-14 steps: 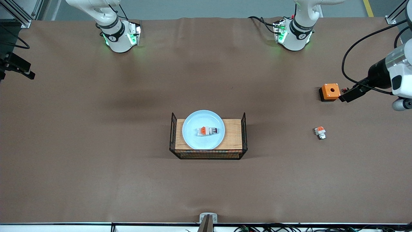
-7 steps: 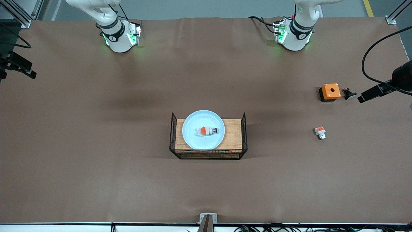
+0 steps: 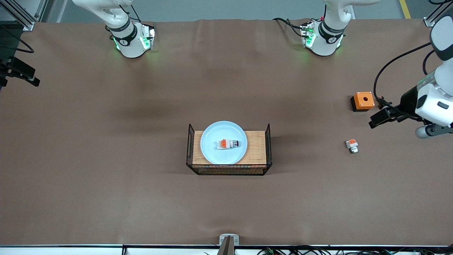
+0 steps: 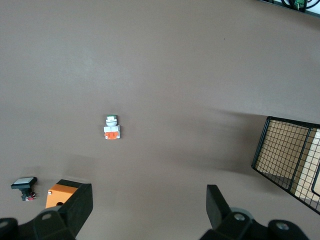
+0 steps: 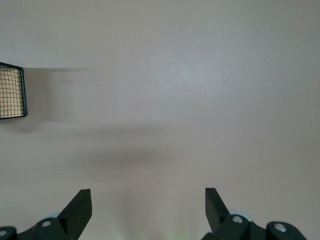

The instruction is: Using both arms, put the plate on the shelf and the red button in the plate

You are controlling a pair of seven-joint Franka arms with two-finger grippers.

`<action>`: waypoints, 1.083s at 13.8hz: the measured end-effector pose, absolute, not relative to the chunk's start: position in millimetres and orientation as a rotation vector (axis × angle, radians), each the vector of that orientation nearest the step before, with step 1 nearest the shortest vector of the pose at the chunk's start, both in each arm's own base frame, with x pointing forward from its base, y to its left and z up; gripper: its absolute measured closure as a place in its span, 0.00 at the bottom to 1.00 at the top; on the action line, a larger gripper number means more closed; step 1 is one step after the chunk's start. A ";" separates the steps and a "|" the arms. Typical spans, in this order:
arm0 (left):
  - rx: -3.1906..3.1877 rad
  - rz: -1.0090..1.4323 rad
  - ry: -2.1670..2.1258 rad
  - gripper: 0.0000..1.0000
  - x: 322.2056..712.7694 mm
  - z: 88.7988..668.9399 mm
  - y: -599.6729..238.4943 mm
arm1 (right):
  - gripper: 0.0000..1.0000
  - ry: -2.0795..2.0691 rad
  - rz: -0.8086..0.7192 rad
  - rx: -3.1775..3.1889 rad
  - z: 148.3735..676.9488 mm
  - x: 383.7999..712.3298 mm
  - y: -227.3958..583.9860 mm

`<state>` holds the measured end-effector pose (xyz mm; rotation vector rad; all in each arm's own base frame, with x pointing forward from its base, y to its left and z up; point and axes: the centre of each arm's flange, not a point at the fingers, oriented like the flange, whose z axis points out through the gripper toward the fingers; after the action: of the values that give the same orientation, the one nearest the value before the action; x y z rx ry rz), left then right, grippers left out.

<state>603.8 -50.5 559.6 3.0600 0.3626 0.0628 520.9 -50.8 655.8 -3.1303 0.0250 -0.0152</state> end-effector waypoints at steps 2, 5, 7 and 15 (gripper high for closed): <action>3.059 0.078 0.386 0.00 602.8 565.6 -40.9 | 0.00 0.023 -0.038 -3.132 656.8 522.6 -50.4; 3.066 0.119 0.294 0.00 592.0 585.8 -23.3 | 0.00 0.020 -0.054 -3.132 657.5 523.8 -49.4; 3.066 0.133 0.257 0.00 577.8 595.7 -15.5 | 0.00 0.020 -0.055 -3.132 657.5 523.9 -49.2; 3.063 0.175 0.216 0.00 559.2 611.6 -27.8 | 0.00 0.022 -0.051 -3.132 656.7 523.8 -49.7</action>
<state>559.2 -27.8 611.6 3.0626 0.2158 0.1748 523.8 -49.7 656.7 -3.1322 0.0216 -0.0511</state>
